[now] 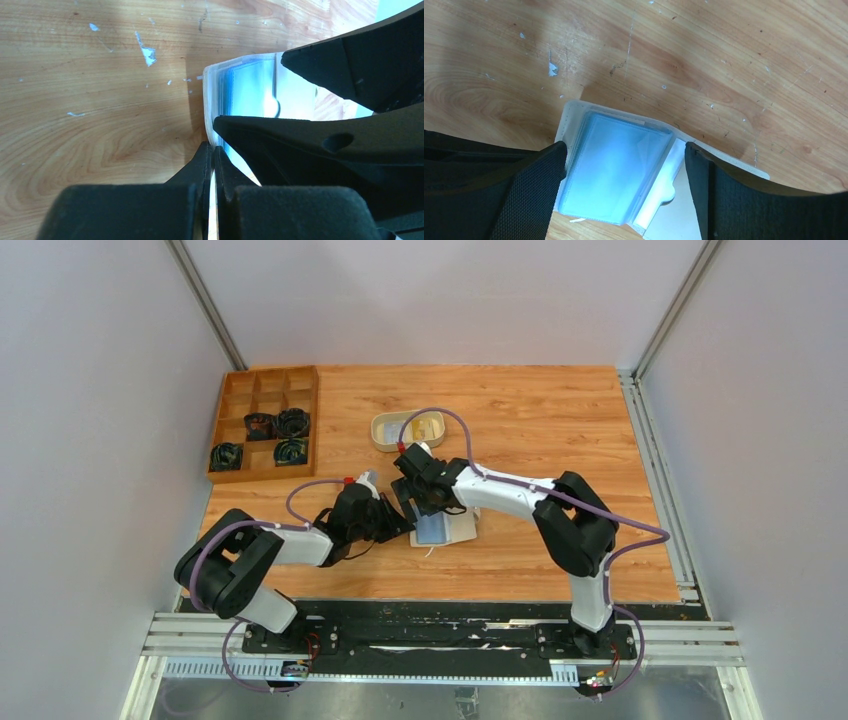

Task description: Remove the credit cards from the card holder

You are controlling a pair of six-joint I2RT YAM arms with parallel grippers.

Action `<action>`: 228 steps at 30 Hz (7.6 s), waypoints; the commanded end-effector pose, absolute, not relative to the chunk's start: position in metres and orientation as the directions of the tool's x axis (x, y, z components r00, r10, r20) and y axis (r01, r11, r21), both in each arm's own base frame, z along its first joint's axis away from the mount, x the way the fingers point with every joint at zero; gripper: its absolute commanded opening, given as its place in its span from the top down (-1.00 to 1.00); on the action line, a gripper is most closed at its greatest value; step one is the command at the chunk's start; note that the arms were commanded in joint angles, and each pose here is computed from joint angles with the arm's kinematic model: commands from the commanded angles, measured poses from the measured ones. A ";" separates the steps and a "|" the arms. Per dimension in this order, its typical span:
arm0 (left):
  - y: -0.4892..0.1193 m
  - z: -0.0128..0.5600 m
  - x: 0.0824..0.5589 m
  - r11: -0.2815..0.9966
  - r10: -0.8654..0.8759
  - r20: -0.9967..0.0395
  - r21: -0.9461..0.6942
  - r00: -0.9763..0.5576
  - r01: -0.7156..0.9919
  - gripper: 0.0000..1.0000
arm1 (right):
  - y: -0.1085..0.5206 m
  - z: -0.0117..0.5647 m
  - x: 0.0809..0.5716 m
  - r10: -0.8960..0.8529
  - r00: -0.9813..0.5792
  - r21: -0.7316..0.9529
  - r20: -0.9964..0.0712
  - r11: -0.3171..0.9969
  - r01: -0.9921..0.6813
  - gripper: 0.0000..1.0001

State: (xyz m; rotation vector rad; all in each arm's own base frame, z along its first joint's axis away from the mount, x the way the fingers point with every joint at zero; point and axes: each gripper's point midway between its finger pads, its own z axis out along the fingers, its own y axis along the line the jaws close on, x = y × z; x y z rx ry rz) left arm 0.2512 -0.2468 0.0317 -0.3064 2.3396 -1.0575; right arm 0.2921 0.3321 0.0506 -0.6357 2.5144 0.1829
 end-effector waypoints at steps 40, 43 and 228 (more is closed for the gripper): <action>-0.197 0.021 0.257 0.720 -0.581 -0.437 -0.669 -0.686 -0.184 1.00 | 0.282 0.057 0.267 -0.515 -0.718 -0.169 -0.468 0.850 -0.499 -0.84; -0.194 0.021 0.258 0.721 -0.589 -0.442 -0.665 -0.677 -0.194 1.00 | 0.276 0.057 0.264 -0.519 -0.718 -0.174 -0.464 0.848 -0.501 -0.84; -0.123 -0.011 0.244 0.844 -0.536 -0.576 -0.352 -0.618 -0.405 1.00 | 0.339 0.148 0.351 -0.059 -0.837 0.686 -0.544 0.543 -0.484 1.00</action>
